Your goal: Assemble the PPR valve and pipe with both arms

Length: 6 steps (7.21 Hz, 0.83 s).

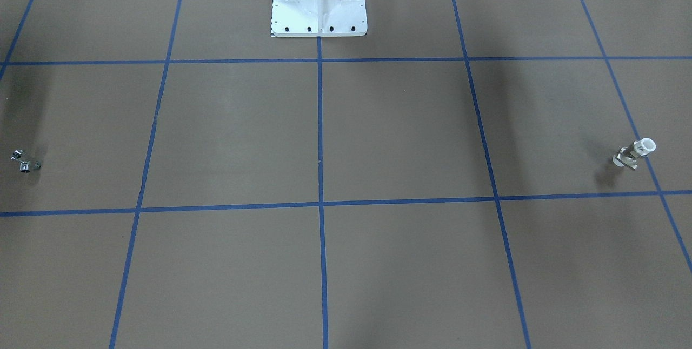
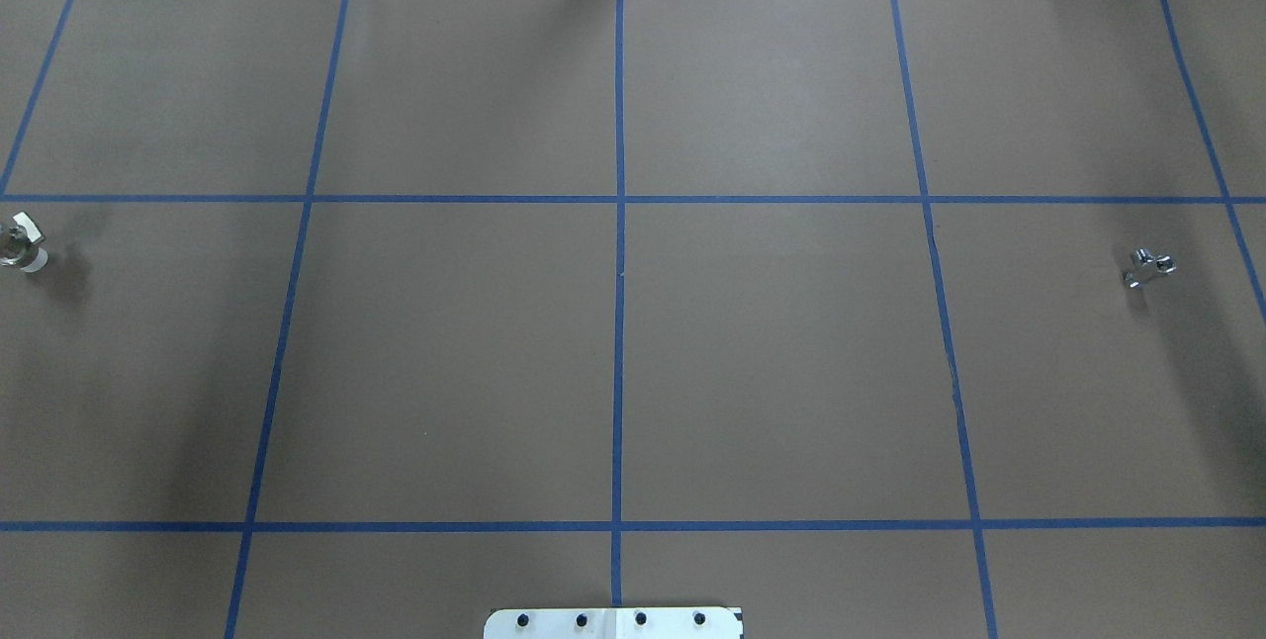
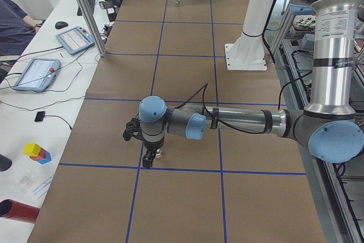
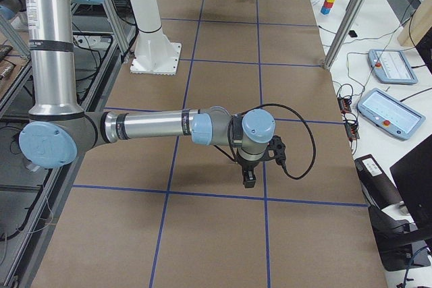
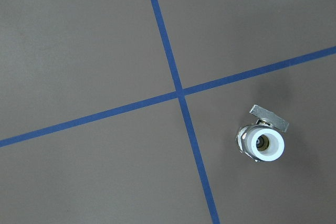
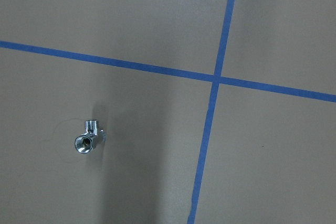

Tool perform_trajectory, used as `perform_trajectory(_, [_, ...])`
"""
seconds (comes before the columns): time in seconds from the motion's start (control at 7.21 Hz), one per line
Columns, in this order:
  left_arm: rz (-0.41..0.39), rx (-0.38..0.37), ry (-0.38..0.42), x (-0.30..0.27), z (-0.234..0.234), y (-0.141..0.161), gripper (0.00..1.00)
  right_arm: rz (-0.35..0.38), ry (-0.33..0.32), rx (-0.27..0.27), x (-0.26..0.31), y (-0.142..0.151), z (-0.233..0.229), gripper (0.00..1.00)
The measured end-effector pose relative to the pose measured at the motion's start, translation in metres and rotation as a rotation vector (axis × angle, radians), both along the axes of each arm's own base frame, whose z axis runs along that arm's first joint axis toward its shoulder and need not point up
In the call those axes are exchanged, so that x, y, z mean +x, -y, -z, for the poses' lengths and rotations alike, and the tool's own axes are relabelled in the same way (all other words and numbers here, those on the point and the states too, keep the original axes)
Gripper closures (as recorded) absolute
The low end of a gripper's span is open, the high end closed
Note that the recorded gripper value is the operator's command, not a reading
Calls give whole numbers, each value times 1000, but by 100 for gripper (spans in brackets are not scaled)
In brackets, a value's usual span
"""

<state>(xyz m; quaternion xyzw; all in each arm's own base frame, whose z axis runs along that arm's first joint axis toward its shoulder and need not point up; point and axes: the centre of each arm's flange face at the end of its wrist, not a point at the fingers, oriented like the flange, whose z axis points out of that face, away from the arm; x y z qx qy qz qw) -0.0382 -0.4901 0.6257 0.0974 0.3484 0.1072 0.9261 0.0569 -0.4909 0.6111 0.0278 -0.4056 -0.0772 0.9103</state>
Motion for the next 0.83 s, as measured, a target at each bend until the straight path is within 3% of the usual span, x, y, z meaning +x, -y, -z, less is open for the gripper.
perform_trajectory(0.83, [1,14,0,1,6,2,0,-1,-3,1,0,0,1,1])
